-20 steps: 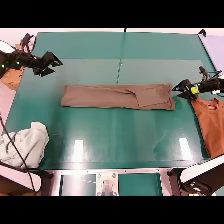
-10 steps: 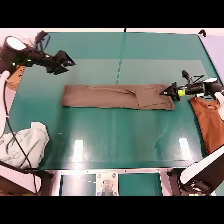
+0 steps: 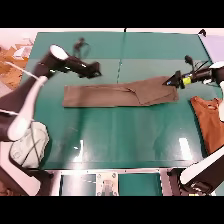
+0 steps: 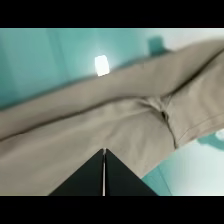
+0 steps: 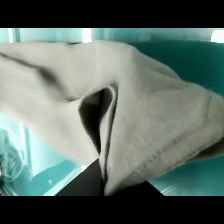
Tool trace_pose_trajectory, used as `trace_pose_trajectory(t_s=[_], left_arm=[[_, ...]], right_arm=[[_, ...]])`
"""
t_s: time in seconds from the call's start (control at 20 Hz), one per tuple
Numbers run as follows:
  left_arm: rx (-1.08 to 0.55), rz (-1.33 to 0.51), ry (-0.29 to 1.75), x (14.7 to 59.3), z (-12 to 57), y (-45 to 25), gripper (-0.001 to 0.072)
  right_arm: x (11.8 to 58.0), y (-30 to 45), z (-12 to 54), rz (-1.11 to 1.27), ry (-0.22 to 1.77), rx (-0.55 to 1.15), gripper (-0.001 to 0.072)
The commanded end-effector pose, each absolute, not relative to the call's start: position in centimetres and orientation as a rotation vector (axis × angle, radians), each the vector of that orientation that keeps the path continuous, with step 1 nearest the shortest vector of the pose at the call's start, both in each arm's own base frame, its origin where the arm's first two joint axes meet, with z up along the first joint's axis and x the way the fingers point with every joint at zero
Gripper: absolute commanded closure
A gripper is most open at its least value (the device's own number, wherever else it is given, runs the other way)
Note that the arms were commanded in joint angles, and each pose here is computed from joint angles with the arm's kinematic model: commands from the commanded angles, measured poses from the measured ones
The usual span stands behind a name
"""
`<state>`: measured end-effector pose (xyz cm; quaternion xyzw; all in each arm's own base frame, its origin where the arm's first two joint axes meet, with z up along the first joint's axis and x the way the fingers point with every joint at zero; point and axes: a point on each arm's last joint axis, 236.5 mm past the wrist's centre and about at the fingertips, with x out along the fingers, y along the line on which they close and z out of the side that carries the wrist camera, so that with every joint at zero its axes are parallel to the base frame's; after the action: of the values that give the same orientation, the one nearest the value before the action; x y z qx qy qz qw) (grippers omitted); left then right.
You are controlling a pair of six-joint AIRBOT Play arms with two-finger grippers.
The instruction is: Fold the shirts.
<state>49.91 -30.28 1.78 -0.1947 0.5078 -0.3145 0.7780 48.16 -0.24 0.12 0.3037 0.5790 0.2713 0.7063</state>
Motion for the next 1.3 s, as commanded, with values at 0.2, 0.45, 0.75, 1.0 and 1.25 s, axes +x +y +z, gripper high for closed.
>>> trace_pose_trajectory(t_s=[0.2,0.45,0.75,1.0,1.25], left_arm=[[-0.349,-0.767,1.171,44.1,-7.9,-43.2,0.0683],[-0.420,-0.764,1.206,43.6,-9.2,-44.2,0.0683],[-0.312,-0.946,1.296,43.1,-2.2,-40.5,0.0683],[0.018,-0.626,1.267,48.1,5.0,-23.2,0.0684],[0.071,-0.296,1.226,49.6,9.6,-9.0,0.0683]], right_arm=[[44.9,5.3,13.3,0.697,1.174,0.493,0.0692],[43.7,7.3,15.7,0.723,1.145,0.445,0.0692],[43.7,7.7,15.7,0.707,1.165,0.479,0.0692],[43.1,14.5,15.9,0.779,1.203,0.460,0.0692],[43.5,29.1,14.6,0.855,1.159,0.481,0.0692]])
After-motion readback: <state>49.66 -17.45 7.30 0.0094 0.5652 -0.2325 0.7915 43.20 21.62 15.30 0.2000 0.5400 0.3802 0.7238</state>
